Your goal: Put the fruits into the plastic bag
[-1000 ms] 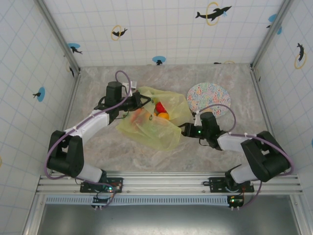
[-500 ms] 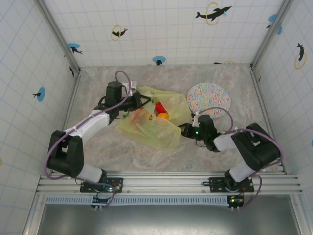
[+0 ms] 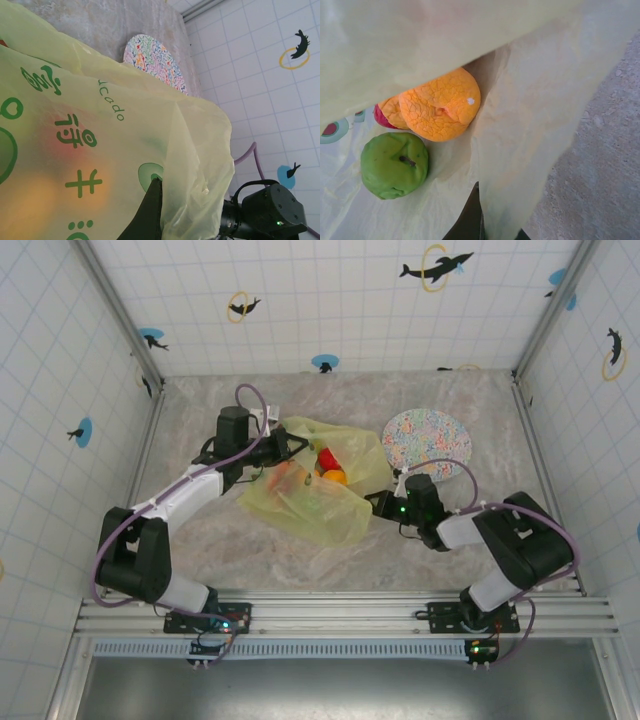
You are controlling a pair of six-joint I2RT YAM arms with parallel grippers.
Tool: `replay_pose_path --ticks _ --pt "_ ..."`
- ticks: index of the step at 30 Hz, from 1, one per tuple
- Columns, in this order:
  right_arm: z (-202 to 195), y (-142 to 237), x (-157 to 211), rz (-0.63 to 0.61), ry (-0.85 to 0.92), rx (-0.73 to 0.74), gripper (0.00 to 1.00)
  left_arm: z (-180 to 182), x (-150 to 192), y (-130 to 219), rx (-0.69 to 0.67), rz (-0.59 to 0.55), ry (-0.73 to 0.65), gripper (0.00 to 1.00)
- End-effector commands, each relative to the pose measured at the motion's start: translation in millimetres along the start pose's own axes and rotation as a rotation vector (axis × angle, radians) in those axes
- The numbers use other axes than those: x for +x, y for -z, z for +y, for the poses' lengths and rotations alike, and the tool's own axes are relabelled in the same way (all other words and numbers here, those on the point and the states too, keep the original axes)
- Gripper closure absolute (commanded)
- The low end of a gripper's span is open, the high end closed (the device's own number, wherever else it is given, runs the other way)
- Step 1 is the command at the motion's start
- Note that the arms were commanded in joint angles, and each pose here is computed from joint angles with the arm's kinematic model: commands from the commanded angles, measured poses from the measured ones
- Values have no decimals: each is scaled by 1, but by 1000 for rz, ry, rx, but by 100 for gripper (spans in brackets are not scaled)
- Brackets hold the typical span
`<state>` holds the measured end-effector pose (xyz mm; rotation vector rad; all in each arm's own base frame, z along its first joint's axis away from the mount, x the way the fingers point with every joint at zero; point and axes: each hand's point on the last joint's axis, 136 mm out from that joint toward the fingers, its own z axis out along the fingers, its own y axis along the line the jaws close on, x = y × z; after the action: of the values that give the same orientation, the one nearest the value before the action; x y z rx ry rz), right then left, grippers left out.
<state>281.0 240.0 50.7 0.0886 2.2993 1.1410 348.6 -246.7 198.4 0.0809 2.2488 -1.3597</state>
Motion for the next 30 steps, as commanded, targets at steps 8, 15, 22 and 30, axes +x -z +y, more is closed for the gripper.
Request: replay_pose_path --ticks 8,15,22,30 --pt "57 15 -51 -140 123 -84 100 3 -10 1 -61 -24 -35 100" --pt "100 28 -81 -180 215 -132 100 -32 -40 19 -63 -95 -89 100" --pt "160 57 -118 -214 438 -108 100 -76 -66 50 -11 -190 -108 100" --pt "184 69 -133 -248 498 -91 100 -36 -81 64 -38 -230 -6 100"
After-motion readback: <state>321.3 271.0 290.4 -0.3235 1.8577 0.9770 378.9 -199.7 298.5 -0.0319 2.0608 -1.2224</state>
